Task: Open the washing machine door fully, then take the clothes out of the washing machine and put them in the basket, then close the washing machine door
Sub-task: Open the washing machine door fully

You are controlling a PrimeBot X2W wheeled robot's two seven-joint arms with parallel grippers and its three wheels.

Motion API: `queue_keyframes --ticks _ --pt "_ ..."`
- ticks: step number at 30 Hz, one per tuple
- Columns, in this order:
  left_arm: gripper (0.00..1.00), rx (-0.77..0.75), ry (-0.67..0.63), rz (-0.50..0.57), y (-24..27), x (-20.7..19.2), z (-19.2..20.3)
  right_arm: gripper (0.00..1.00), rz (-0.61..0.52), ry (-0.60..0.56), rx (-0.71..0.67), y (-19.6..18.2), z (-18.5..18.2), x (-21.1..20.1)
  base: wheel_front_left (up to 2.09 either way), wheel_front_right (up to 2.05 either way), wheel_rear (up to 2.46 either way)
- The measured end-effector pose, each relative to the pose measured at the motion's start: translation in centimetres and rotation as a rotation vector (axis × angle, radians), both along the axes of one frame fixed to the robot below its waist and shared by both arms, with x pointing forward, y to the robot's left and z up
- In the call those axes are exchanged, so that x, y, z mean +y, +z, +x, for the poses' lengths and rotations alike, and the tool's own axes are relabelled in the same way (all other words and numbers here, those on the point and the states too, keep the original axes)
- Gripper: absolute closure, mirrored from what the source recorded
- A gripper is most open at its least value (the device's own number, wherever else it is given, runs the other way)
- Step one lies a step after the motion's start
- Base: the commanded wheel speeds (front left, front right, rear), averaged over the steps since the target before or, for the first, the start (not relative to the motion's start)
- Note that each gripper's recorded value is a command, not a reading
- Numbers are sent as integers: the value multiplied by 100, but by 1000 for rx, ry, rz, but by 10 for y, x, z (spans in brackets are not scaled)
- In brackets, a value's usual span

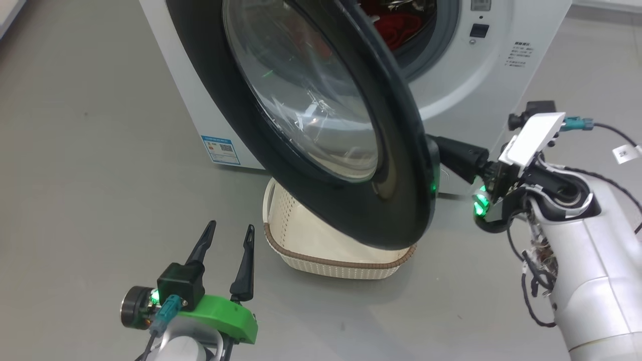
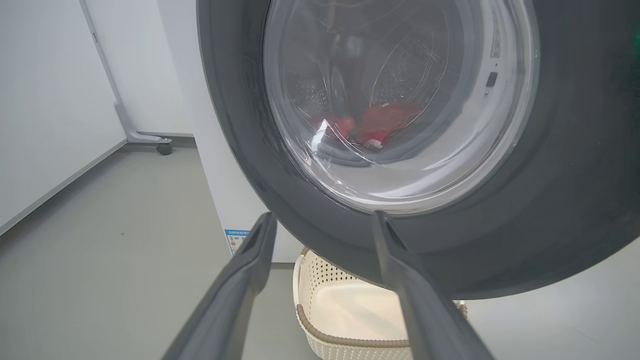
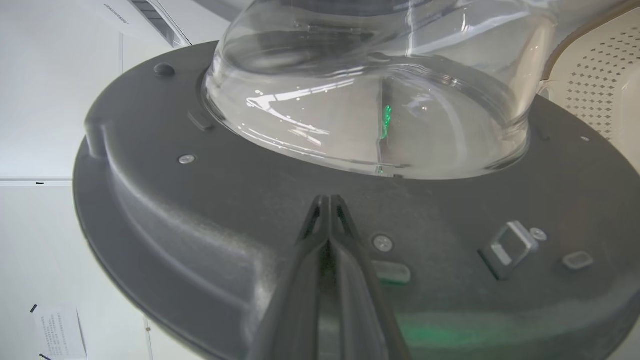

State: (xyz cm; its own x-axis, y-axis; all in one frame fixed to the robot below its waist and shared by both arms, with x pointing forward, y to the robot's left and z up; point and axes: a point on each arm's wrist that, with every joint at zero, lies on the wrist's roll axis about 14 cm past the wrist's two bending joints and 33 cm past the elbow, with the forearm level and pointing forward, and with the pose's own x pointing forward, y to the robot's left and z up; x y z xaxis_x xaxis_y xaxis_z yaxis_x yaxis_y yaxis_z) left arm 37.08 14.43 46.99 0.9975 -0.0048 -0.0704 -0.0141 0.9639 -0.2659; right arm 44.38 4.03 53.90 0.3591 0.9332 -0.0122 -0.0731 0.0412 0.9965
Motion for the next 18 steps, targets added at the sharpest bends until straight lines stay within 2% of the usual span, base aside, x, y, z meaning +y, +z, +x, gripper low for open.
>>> queue_keyframes --ticks 18 --pt "0 -21 -6 -7 6 0 -15 100 11 89 24 -7 -47 25 0 0 0"
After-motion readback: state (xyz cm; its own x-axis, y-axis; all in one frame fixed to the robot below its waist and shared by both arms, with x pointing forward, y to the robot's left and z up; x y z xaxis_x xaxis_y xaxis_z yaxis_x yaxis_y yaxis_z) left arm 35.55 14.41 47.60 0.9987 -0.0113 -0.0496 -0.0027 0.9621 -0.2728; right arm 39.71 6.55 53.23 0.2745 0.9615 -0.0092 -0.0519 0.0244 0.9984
